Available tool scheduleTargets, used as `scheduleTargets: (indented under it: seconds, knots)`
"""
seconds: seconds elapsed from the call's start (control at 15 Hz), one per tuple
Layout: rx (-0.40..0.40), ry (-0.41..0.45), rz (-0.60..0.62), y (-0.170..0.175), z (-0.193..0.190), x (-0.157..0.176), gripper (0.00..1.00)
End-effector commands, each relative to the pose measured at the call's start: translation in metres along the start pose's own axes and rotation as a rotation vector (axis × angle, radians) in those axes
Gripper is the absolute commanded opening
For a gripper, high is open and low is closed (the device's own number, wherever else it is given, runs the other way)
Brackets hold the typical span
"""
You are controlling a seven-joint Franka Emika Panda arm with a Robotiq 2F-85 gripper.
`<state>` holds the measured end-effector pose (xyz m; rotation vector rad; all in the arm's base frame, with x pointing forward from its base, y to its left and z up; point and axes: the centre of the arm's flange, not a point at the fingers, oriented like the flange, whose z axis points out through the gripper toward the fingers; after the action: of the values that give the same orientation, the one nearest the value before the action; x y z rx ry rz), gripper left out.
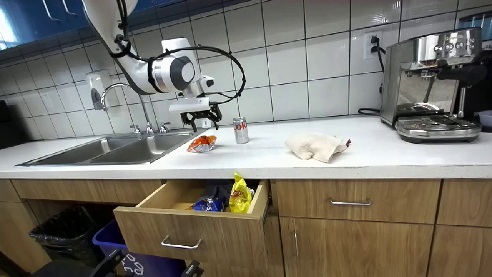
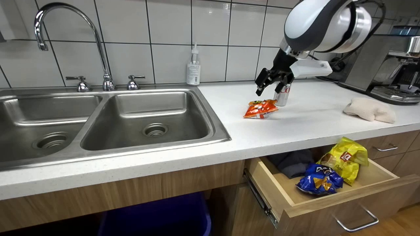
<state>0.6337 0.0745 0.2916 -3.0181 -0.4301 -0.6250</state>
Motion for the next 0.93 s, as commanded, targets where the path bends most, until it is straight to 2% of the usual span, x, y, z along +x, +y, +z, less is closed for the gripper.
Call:
scheduleTargets:
  seconds: [0.0, 0.4, 0.87]
  knots:
    - [-0.003, -0.016, 0.003, 0.000, 0.028, 0.034, 1.00]
    - [0.014, -0.066, -0.012, 0.000, 0.058, 0.047, 1.00]
    - [0.042, -0.122, -0.038, -0.009, 0.065, 0.047, 1.00]
